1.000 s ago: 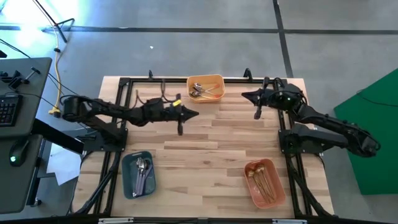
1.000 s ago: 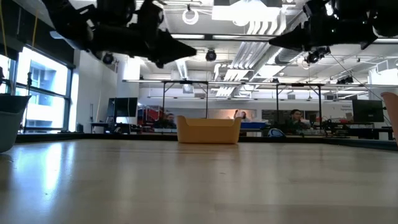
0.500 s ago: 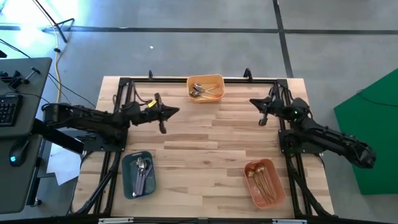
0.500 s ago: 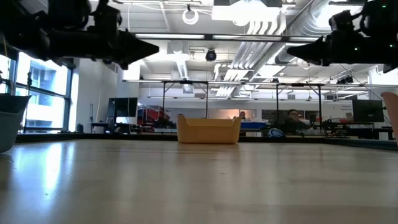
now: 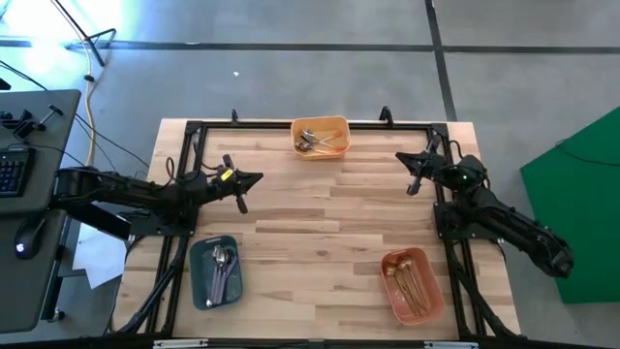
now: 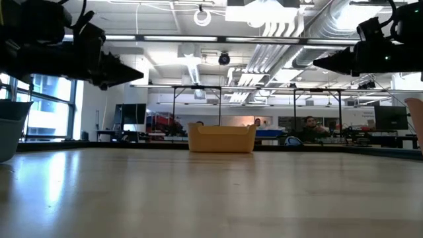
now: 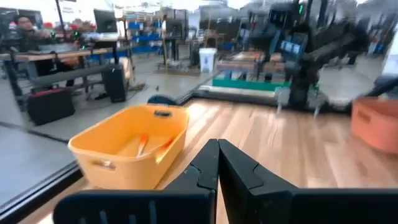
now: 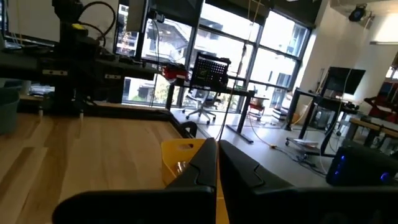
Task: Sort silverware by color (type)
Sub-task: Return to Home Position
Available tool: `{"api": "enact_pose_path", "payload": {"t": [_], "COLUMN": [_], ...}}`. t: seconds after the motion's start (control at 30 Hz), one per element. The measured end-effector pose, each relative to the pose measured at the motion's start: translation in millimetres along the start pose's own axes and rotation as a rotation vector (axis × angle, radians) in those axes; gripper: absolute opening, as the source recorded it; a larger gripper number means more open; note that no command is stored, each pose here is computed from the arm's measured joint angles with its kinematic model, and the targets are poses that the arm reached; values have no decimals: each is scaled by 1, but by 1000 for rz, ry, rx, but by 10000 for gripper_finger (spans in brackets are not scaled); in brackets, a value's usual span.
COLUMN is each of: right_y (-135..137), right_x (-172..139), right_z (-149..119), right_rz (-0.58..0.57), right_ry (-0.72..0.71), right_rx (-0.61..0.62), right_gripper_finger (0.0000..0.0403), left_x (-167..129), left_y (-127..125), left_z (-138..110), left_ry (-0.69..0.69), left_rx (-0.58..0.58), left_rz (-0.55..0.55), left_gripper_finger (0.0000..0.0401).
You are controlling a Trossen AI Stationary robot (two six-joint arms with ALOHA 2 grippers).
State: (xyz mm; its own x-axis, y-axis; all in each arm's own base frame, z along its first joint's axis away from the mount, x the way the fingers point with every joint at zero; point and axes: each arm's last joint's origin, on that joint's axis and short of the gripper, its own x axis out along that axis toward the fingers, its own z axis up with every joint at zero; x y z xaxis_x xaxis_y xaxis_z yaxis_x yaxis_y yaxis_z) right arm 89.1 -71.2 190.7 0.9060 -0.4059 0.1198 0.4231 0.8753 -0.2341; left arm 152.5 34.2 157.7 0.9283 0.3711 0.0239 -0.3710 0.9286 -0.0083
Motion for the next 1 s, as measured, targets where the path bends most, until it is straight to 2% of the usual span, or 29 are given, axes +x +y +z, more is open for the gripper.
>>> {"api": "enact_pose_path", "payload": {"t": [0.13,0.27,0.4,0.57,0.77,1.0], "right_y": [-2,-4,-5,-6,-4,-6], "right_x": [-4,-8,-12,-18,-25,-25], "right_z": [1,-6,-9,-7,-4,-2], "right_rz": [-13,-34,9,-10,-33,-70], "right_ry": [-7,68,85,70,39,22], "right_rx": [-7,30,75,77,60,69], "right_gripper_finger": [0,0,0,0,0,0], "left_x": [-3,-6,-11,-17,-26,-37], "left_y": [-4,-8,-9,-8,-6,0], "left_z": [-1,3,2,5,15,19], "left_ry": [27,1,41,47,-24,-39], "left_rx": [27,49,117,100,48,39], "left_rz": [37,14,8,-4,-29,-4], "left_gripper_finger": [0,0,0,0,0,0]}}
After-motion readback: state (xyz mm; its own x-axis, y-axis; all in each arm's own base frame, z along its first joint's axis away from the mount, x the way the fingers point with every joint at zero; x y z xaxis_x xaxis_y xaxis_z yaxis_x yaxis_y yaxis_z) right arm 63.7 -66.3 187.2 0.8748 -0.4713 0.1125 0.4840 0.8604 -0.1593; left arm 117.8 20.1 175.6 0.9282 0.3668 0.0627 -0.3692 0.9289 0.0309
